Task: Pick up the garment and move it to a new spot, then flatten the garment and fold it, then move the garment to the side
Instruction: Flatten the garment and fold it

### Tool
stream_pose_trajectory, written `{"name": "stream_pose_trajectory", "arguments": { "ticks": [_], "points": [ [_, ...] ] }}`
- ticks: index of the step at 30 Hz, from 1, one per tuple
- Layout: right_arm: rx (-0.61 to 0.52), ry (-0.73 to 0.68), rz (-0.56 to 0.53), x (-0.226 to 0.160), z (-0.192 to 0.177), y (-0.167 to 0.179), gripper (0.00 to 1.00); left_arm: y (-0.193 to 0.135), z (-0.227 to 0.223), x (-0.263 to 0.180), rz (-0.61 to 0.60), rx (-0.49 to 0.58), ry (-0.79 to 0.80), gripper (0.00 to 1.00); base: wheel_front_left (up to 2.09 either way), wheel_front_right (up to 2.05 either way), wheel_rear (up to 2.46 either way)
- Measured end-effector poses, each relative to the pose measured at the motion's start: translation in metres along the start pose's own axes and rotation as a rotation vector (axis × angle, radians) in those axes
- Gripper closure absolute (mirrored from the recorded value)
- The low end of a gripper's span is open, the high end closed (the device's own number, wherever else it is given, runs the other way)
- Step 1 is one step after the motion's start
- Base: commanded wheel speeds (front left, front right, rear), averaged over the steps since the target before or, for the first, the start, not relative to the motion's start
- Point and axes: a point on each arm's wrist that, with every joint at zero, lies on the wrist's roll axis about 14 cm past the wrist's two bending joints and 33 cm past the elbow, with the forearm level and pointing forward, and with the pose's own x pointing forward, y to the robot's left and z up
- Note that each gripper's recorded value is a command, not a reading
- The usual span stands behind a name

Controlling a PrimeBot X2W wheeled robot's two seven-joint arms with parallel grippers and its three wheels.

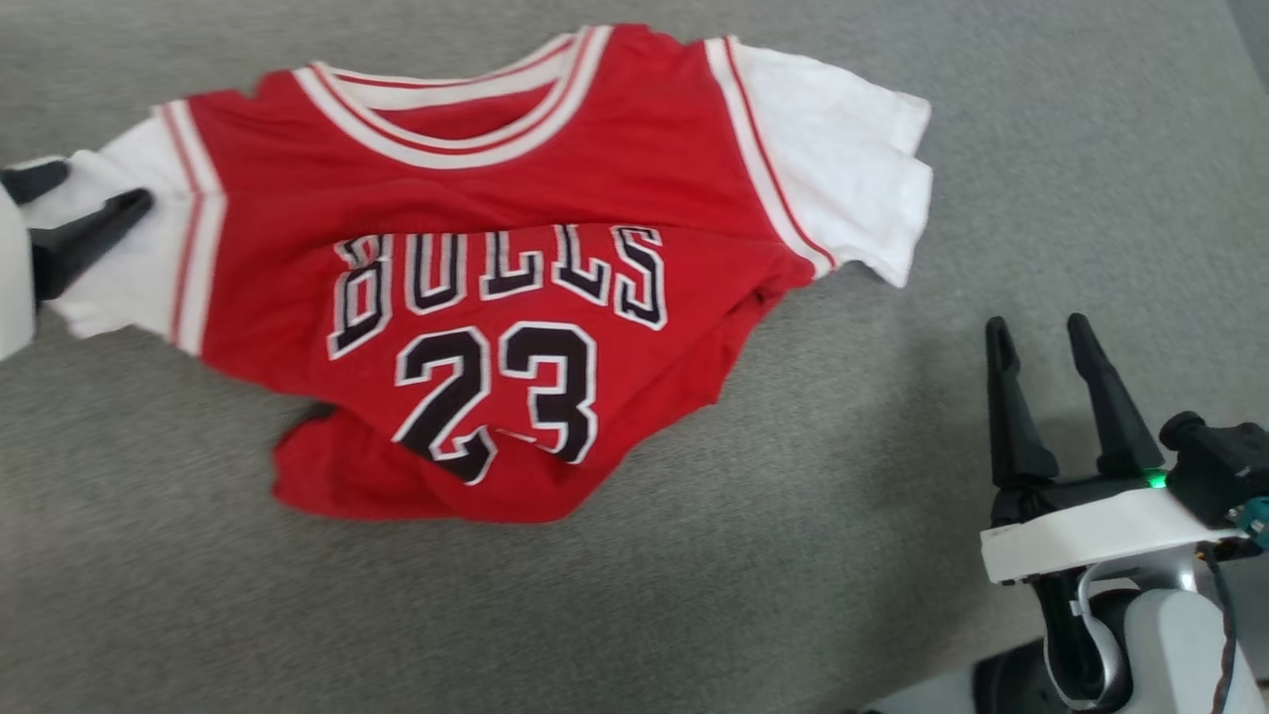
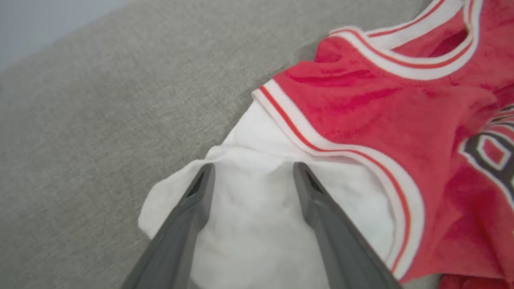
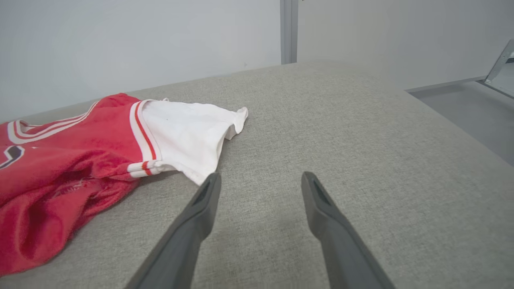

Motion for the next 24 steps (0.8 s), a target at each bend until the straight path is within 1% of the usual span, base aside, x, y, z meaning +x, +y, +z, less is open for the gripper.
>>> {"name": "stream_pose_trajectory", "arguments": {
  "ticks": [4, 6, 13, 15, 16, 17, 18, 19, 24],
  "points": [
    [-0.003, 0.013, -0.019, -0.002, -0.007, -0.006, 0.00, 0.006, -0.014, 0.015, -0.001, 0.002, 0.092, 0.00, 0.00, 0.00, 0.00],
    [-0.001, 0.018, -0.023, -0.003, -0.009, -0.007, 0.00, 0.010, -0.016, 0.018, 0.010, 0.027, 0.119, 0.00, 0.00, 0.00, 0.00],
    [-0.005, 0.004, -0.004, 0.002, -0.006, -0.001, 0.00, 0.013, -0.022, 0.023, 0.011, 0.032, 0.163, 0.00, 0.00, 0.00, 0.00],
    [-0.005, 0.005, 0.004, 0.003, -0.006, 0.002, 0.00, 0.016, -0.021, 0.025, 0.025, 0.064, 0.157, 0.16, 0.00, 0.00, 0.00],
    [-0.006, 0.003, 0.009, 0.004, -0.005, 0.004, 0.00, 0.017, -0.021, 0.026, 0.032, 0.089, 0.151, 0.38, 0.00, 0.00, 0.00],
    [-0.007, 0.004, 0.012, 0.004, -0.005, 0.005, 0.00, 0.017, -0.021, 0.027, 0.031, 0.086, 0.150, 0.73, 0.00, 0.00, 0.00],
    [-0.008, 0.002, 0.016, 0.005, -0.004, 0.006, 0.00, 0.017, -0.021, 0.027, 0.030, 0.076, 0.146, 0.92, 0.00, 0.00, 0.00],
    [-0.013, 0.001, 0.020, 0.006, -0.003, 0.007, 0.00, 0.017, -0.021, 0.027, 0.028, 0.067, 0.143, 1.00, 0.00, 0.00, 0.00],
    [-0.043, -0.001, 0.045, 0.011, 0.003, 0.014, 0.00, 0.015, -0.021, 0.027, 0.027, 0.067, 0.140, 1.00, 0.00, 0.00, 0.00]
  ]
}}
